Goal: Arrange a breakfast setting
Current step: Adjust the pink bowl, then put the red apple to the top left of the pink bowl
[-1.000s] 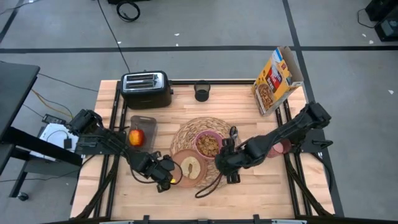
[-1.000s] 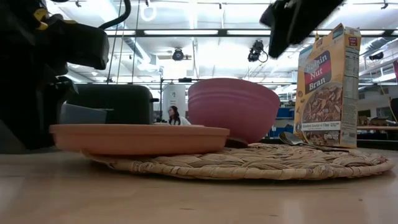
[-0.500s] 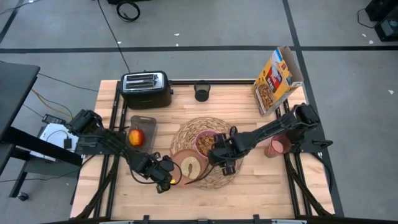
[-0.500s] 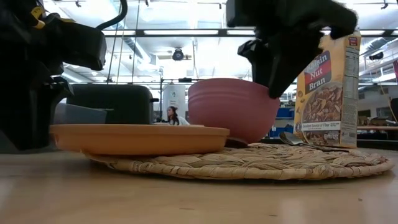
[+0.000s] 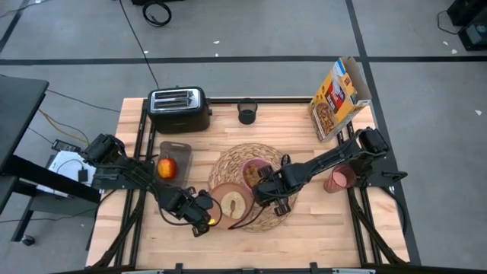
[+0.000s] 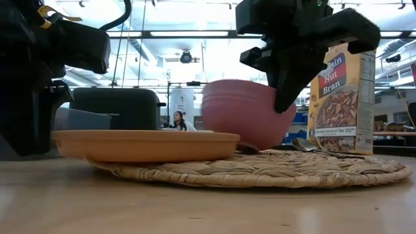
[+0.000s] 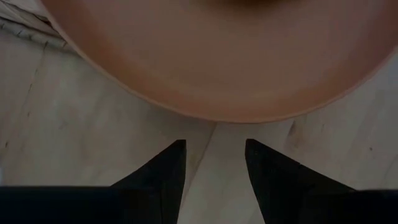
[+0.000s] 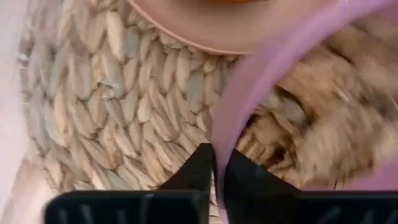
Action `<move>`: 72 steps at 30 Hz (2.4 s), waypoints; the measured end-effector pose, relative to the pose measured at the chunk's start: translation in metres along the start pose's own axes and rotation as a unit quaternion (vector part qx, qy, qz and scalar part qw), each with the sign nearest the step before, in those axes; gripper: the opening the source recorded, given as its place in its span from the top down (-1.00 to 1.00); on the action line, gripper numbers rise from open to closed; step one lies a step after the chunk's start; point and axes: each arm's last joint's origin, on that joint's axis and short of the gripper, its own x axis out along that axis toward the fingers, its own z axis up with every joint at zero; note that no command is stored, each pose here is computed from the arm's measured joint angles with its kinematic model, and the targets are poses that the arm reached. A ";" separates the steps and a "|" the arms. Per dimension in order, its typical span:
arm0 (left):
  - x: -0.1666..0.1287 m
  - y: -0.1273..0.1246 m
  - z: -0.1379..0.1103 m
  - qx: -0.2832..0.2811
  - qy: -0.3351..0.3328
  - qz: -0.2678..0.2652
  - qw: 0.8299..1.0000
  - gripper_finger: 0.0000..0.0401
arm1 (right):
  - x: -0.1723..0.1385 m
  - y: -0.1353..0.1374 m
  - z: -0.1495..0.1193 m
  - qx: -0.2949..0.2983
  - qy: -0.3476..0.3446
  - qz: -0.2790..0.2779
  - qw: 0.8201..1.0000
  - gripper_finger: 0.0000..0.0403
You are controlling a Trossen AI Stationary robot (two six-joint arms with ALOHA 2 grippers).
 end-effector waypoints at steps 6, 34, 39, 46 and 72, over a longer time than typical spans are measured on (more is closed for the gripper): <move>0.000 0.000 0.000 0.000 0.000 0.000 1.000 0.14 | -0.003 0.003 -0.004 -0.028 0.025 -0.022 0.999 0.94; -0.025 0.002 0.007 -0.047 0.058 -0.091 0.993 0.14 | 0.001 -0.012 -0.014 -0.160 0.068 0.019 0.985 0.83; -0.048 0.004 0.010 -0.058 0.036 -0.125 0.990 0.14 | 0.000 -0.009 -0.014 -0.170 0.070 0.013 0.983 0.69; -0.093 0.021 0.029 -0.125 -0.088 -0.154 0.976 0.14 | -0.017 -0.004 -0.002 -0.185 0.064 -0.028 0.980 0.45; -0.136 0.169 0.005 -0.436 -0.026 0.179 0.882 -0.64 | -0.171 -0.004 0.030 0.041 -0.163 -0.166 0.972 0.17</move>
